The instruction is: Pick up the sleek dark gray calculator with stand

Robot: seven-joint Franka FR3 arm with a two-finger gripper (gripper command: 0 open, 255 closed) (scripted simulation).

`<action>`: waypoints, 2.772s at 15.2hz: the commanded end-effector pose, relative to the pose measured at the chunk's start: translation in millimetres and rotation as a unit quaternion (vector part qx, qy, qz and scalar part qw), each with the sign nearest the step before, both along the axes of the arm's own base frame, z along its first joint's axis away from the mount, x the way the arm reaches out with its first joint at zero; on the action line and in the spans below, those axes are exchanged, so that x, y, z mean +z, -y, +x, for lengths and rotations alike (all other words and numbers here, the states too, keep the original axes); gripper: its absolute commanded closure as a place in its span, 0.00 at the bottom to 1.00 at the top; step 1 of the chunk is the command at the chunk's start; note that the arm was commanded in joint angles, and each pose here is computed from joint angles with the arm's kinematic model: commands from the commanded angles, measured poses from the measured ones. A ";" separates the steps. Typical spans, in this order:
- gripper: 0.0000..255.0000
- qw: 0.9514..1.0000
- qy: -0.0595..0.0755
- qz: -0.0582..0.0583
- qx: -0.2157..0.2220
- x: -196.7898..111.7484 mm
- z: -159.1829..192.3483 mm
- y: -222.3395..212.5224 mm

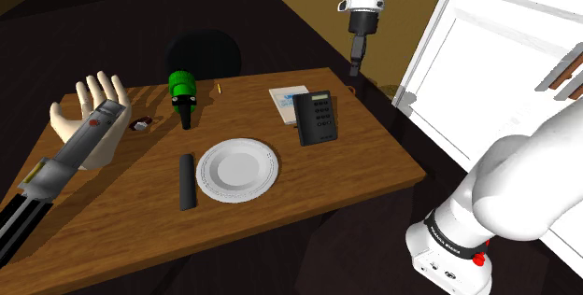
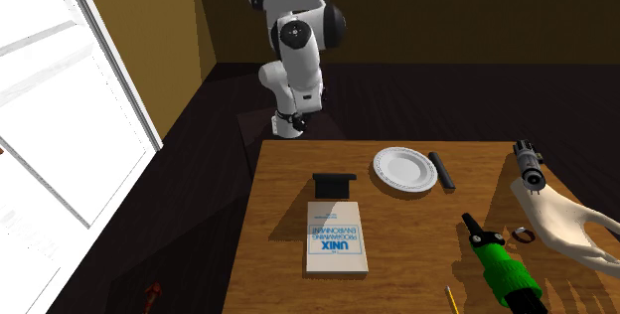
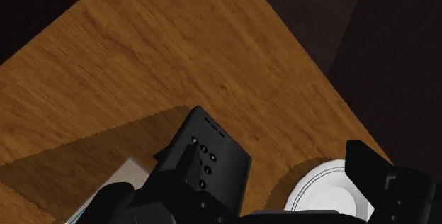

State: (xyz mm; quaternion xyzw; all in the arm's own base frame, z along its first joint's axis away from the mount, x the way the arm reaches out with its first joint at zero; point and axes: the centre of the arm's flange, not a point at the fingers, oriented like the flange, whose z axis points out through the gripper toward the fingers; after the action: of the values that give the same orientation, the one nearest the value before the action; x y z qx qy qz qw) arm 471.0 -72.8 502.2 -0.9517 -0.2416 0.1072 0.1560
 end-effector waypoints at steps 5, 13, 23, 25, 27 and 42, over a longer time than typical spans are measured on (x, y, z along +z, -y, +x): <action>0.00 0.985 -0.055 0.086 0.139 -58.0 92.6 6.4; 0.00 0.922 -0.126 0.192 0.310 -143.9 195.9 -41.1; 1.00 0.922 -0.126 0.192 0.310 -184.1 196.1 -40.2; 1.00 0.922 -0.126 0.192 0.310 -183.6 196.1 -40.0; 1.00 0.922 -0.126 0.192 0.310 -183.6 196.1 -40.0; 1.00 0.922 -0.126 0.192 0.310 -131.1 196.0 -41.1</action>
State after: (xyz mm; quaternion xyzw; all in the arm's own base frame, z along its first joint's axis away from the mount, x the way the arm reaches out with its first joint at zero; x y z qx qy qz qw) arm 666.9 -32.3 364.4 -0.7595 -0.5189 0.2209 0.3243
